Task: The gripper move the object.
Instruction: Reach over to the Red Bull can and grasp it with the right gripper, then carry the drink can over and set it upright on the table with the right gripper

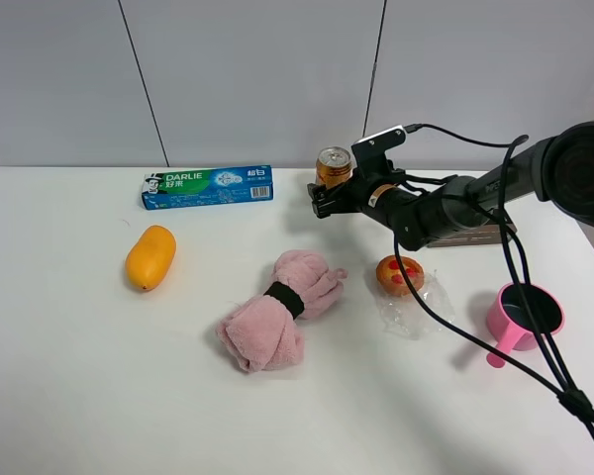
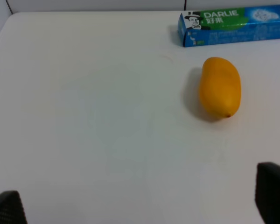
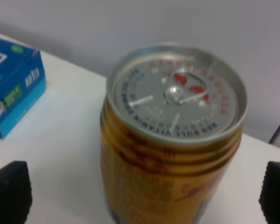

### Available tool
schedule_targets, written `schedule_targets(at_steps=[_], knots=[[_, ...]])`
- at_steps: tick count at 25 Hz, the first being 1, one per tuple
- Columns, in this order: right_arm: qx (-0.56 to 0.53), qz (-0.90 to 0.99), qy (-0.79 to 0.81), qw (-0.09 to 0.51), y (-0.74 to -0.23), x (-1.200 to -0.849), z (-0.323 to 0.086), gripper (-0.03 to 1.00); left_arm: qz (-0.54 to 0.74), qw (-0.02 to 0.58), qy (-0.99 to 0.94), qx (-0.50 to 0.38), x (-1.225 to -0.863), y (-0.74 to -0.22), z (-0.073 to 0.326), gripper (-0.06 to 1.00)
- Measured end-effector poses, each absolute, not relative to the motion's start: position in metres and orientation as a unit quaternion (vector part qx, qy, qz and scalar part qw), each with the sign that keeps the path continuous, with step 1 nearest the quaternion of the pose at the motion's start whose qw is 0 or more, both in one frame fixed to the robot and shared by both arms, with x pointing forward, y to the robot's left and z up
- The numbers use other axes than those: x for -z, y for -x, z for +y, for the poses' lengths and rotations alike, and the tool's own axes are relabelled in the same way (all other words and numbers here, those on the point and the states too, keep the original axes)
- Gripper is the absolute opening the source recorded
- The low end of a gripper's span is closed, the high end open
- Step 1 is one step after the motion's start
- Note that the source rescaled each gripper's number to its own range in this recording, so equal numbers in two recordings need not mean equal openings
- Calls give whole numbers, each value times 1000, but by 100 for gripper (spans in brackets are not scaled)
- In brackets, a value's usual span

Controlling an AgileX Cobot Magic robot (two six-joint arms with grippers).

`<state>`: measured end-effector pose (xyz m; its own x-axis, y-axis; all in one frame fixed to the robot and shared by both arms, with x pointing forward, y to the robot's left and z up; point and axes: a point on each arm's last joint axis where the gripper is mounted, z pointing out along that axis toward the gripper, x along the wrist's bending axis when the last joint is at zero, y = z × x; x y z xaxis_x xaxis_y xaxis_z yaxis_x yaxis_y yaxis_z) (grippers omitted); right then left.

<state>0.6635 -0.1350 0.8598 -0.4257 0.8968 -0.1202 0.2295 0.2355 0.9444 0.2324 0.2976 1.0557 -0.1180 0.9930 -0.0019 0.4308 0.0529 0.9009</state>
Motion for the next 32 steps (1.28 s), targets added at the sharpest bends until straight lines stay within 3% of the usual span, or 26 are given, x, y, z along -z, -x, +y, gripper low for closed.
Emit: schedule_targets(at_steps=[11,12,14,16,17,26,32], knots=[[-471,701,-397,361,-689,-854,-126,97,633,354,-562,-397,-1056,-232,298,100],[-470,702,-395,362,-690,-854,-125,91,633,354,-562,-397,-1056,-232,298,100],[-468,703,-393,363,-690,-854,-125,61,633,354,-562,-397,-1056,-232,298,100],[-469,702,-393,364,-690,-854,-125,17,633,354,-562,-397,-1056,-232,298,100],[-470,701,-394,364,-690,-855,-125,1,633,354,-562,-397,-1056,-232,298,100],[-448,717,-405,349,-689,-863,-125,1,633,354,-562,-397,-1056,-232,298,100],[-406,756,-402,319,-676,-903,-117,0,633,354,-562,-397,-1056,-232,298,100]])
